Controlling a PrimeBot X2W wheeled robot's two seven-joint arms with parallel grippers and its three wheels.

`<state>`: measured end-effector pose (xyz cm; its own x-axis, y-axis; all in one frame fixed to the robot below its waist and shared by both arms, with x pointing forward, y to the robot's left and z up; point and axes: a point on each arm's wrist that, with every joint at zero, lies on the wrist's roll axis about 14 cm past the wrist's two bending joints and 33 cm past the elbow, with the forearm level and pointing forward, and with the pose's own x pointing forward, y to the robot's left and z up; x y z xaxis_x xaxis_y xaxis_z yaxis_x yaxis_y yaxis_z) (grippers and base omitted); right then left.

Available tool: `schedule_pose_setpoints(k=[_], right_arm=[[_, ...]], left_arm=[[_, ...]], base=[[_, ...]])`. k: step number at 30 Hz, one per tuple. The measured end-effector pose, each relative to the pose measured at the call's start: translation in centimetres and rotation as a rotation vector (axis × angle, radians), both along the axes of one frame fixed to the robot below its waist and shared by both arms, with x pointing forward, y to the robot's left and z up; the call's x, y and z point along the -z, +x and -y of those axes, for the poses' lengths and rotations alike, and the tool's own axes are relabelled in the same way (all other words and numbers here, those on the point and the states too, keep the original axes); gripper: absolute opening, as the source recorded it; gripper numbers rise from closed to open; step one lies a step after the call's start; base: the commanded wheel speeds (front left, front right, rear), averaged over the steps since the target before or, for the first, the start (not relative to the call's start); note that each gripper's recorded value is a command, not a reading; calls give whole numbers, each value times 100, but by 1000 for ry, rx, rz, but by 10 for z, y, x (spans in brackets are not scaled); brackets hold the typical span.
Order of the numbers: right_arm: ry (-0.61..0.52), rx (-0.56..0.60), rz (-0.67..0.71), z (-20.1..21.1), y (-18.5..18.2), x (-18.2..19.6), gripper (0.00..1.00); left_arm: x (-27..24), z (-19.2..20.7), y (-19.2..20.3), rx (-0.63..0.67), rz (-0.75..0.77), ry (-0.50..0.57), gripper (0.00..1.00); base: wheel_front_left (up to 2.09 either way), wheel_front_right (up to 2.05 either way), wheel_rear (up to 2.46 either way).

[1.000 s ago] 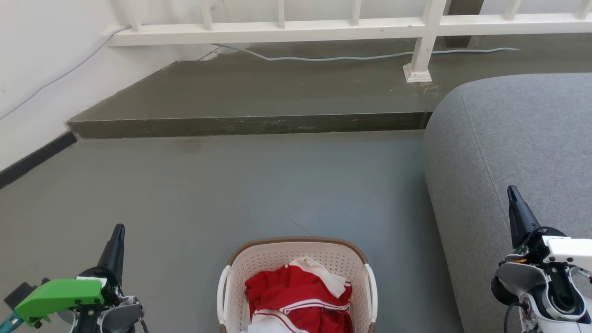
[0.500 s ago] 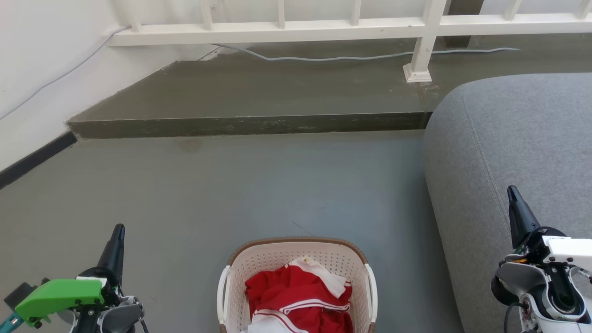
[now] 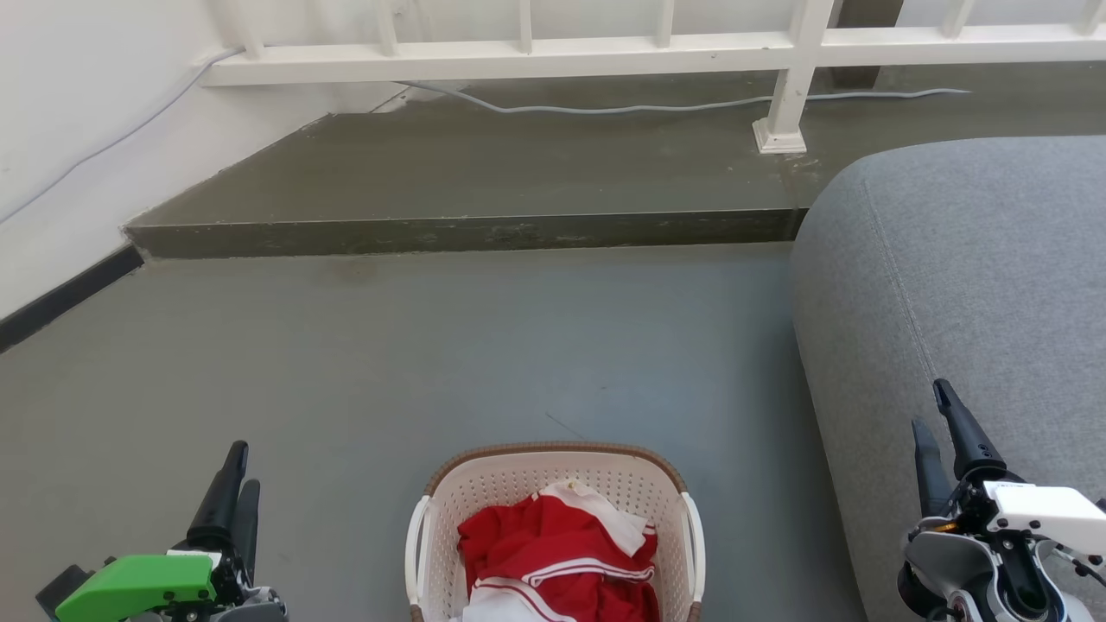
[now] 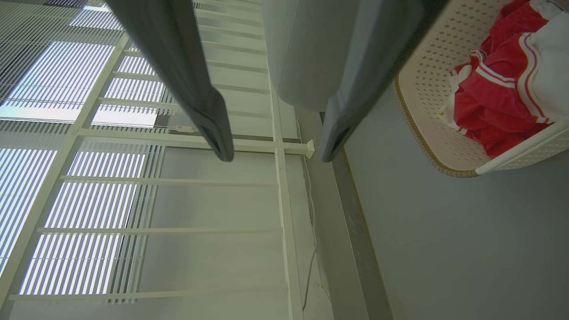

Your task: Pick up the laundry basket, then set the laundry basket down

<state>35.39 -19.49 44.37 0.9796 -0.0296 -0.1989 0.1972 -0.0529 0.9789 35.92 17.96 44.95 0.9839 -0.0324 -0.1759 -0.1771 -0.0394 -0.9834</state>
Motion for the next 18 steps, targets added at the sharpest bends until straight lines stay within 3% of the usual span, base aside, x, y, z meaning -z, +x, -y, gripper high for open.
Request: schedule_pose_setpoints(k=[11,18], right_arm=[[-82,-38,23,-12,4,-8,100],[-149,-65,37,-20,6,-13,100]], left_arm=[[-13,0,5,5,42,46,100],[-22,0,8,26,70,136,100]], base=[[0,0,0],[0,0,0]])
